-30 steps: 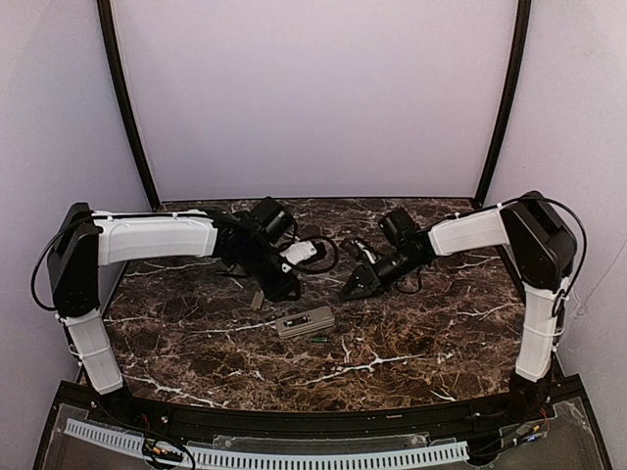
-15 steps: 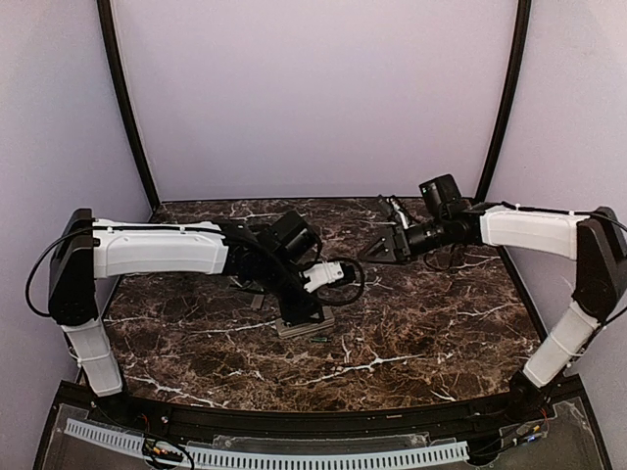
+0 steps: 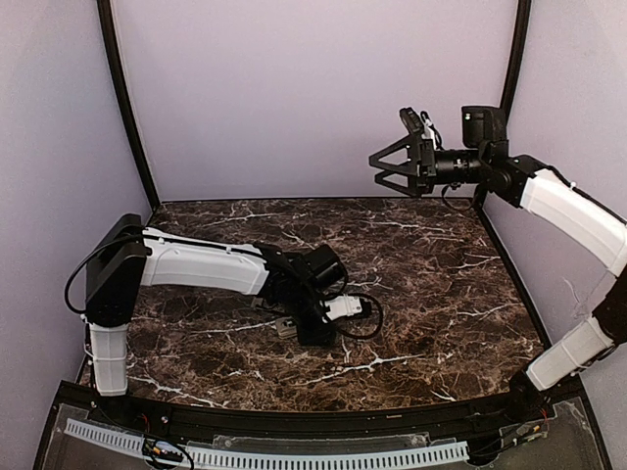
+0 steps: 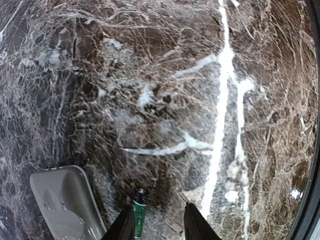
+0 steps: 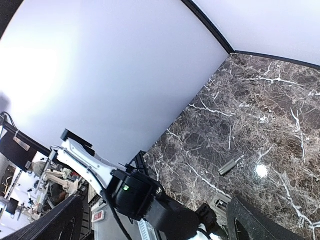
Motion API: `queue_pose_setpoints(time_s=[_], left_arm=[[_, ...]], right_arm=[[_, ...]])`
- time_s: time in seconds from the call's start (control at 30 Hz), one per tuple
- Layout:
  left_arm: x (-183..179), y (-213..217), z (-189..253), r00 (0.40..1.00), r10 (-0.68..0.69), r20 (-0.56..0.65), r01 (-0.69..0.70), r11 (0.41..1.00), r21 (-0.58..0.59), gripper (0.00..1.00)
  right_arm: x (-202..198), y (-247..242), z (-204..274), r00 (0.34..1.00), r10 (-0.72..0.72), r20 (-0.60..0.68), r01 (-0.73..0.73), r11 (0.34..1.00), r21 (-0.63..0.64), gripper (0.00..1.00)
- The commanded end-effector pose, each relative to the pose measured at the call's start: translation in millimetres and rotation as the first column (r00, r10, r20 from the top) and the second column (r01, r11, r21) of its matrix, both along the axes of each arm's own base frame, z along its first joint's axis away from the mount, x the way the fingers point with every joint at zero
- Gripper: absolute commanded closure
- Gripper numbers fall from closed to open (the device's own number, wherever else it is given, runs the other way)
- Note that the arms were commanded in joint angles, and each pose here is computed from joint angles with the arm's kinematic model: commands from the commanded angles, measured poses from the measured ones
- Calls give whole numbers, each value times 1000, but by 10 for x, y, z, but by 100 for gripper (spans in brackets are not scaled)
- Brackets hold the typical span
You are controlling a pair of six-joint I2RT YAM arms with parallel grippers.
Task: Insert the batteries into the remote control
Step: Pick up the battery from the center of the board.
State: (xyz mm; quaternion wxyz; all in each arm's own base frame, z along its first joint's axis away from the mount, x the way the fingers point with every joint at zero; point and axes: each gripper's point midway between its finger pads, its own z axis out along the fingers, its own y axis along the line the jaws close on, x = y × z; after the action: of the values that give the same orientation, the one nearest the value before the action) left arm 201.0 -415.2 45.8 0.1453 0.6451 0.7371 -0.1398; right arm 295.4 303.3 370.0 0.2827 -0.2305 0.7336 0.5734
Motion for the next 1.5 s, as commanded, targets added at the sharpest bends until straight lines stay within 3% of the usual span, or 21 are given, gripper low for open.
queue_pose_setpoints(time_s=[0.0,0.6,0.87,1.23,1.47], left_arm=[[95,-17,17,999,-15,37,14,999,37,66],[128,118,-321,999,-36,37,29,986,163,79],[90,186,-331,1000,-21,15,18,982,190,96],[154,-67,196,1000,19,23,-19,1000,-12,100],[543,-37,731,983,176,49,-160,958,-240,100]], right_arm=[[36,-123,503,1000,-4,-8,5,993,117,1],[151,-158,794,1000,27,15,-29,984,176,1],[172,-256,745,1000,11,16,-14,983,185,1],[174,-248,773,996,8,85,-23,984,177,1],[351,-377,154,997,-27,65,23,998,65,1]])
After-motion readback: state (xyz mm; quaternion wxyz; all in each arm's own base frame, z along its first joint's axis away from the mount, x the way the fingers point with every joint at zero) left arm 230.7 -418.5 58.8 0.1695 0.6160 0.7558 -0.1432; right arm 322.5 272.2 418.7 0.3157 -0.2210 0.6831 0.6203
